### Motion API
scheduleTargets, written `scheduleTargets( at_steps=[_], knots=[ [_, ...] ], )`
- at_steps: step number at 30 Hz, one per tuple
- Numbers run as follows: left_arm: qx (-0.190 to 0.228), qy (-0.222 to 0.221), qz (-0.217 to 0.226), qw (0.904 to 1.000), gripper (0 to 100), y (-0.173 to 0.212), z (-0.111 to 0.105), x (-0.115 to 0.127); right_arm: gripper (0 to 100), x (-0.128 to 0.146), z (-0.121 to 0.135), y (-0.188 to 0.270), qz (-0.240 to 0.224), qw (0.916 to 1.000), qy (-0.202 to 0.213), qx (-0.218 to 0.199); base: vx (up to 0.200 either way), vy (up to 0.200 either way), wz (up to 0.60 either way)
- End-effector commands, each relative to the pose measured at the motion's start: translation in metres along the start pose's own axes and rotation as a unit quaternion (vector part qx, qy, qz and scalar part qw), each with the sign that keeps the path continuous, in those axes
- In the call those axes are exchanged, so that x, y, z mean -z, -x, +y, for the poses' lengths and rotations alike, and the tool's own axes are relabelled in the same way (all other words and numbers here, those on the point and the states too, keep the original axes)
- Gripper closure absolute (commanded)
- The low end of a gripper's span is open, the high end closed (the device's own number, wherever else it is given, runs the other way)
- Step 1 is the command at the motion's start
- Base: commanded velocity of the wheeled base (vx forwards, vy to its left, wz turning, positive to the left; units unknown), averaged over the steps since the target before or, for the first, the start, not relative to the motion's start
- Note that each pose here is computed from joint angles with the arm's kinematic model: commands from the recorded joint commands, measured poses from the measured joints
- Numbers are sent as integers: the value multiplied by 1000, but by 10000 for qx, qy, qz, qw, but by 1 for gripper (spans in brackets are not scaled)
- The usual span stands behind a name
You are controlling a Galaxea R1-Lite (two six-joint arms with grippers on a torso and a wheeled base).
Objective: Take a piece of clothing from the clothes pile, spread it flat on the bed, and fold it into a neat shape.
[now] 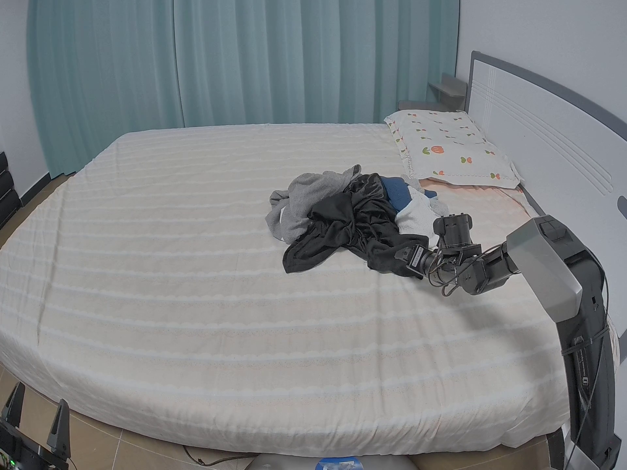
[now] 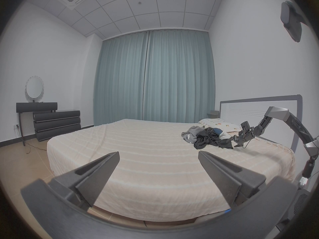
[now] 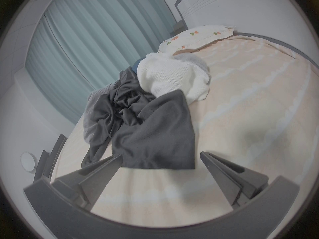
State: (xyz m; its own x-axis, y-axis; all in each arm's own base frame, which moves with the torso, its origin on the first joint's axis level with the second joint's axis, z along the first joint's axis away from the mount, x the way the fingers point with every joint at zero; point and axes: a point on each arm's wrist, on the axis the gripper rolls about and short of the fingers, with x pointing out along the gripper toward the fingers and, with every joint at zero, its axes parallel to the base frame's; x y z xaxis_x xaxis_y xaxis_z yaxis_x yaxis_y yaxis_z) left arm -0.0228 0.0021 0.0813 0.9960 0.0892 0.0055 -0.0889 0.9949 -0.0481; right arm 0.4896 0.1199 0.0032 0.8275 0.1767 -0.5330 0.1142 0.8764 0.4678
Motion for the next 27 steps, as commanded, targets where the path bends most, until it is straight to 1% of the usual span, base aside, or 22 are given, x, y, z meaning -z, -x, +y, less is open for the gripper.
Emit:
scheduleTargets(
  at_steps=[1, 5, 9, 11, 12, 13, 14, 22, 24, 27],
  knots=[
    [1, -2, 12, 10000, 0, 0, 0, 5, 0, -7, -7, -4, -103, 9999, -39, 35, 0, 0, 0],
    [-6, -2, 12, 10000, 0, 0, 0, 5, 0, 5, -14, -16, -3, 9999, -44, 94, 0, 0, 0],
    [-6, -2, 12, 10000, 0, 0, 0, 5, 0, 11, -15, -27, -21, 10000, -82, 50, 0, 0, 0],
    [-6, -2, 12, 10000, 0, 0, 0, 5, 0, 11, -11, -35, -112, 9994, -318, -49, 0, 0, 0],
    [1, -2, 12, 10000, 0, 0, 0, 5, 0, 10, -11, -35, -118, 9994, -334, -54, 0, 0, 0],
    [-6, -2, 12, 10000, 0, 0, 0, 5, 0, 10, -11, -39, -177, 9987, -473, -91, 0, 0, 0],
    [1, -9, 12, 10000, 0, 0, 0, 5, 100, 8, -10, -41, -213, 9984, -505, -119, 0, 0, 0],
    [1, -9, 12, 10000, 0, 0, 0, 5, 100, -2, -3, -34, -373, 9977, -557, -137, 0, 0, 0],
    [1, -9, 12, 10000, 0, 0, 0, 5, 100, -5, -2, -29, -401, 9969, -661, -116, 0, 0, 0],
    [1, -17, 12, 10000, 0, 0, 0, 5, 100, -19, 3, -3, -391, 9922, -1179, -128, 0, 0, 0]
  ],
)
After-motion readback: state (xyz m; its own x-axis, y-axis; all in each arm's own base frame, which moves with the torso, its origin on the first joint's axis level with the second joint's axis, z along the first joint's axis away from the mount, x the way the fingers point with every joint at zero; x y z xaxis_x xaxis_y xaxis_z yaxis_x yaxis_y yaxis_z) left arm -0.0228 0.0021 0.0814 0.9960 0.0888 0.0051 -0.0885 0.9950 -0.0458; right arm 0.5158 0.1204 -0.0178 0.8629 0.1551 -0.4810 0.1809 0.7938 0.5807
